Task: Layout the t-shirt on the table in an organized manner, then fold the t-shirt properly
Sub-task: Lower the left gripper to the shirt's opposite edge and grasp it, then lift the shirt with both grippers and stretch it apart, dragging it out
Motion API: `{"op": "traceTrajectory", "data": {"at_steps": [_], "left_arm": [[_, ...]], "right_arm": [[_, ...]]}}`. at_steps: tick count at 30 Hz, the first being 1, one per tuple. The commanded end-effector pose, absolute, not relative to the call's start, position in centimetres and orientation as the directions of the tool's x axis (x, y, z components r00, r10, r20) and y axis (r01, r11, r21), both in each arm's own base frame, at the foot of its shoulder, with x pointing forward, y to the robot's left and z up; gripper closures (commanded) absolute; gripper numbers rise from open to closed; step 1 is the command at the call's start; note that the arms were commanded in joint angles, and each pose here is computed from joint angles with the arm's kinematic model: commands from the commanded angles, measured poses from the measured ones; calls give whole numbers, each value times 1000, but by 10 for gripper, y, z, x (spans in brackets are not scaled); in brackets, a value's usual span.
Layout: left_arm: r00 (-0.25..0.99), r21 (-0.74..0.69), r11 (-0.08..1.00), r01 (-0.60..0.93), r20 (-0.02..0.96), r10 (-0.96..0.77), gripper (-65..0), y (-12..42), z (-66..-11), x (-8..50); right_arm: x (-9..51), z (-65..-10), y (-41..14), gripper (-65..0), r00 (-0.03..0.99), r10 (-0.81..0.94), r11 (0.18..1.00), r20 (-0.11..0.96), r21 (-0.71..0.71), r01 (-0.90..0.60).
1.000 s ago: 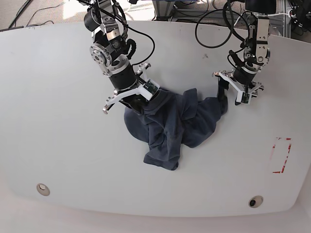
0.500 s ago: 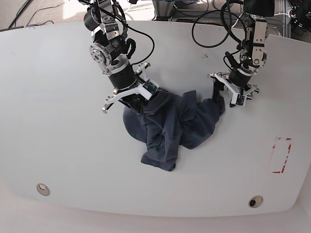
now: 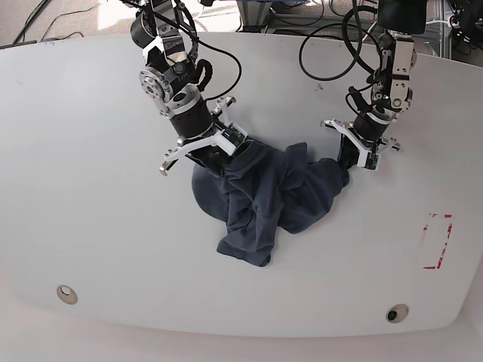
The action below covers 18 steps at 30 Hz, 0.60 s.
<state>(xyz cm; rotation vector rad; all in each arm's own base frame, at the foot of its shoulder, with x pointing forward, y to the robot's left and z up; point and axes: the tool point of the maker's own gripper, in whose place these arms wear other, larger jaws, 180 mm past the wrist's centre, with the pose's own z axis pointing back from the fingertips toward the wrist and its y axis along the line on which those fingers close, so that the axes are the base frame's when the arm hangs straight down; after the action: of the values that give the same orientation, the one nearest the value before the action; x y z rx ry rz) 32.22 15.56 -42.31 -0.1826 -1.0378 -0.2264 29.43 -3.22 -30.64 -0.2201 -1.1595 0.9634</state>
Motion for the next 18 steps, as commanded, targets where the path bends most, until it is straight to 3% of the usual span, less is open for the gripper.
{"op": "traceTrajectory", "data": {"at_steps": [1, 9, 18], "left_arm": [[506, -30, 960, 277, 854, -119, 0, 158, -425, 320], [422, 2, 965, 262, 899, -116, 0, 166, -389, 327], [305, 99, 958, 270, 935, -182, 0, 183, -338, 331]], "right_arm": [[299, -289, -31, -2, 32, 713, 622, 701, -609, -492], [299, -288, -31, -2, 40, 693, 640, 720, -588, -495], [314, -287, -70, -2, 142, 546, 784, 826, -443, -434]]}}
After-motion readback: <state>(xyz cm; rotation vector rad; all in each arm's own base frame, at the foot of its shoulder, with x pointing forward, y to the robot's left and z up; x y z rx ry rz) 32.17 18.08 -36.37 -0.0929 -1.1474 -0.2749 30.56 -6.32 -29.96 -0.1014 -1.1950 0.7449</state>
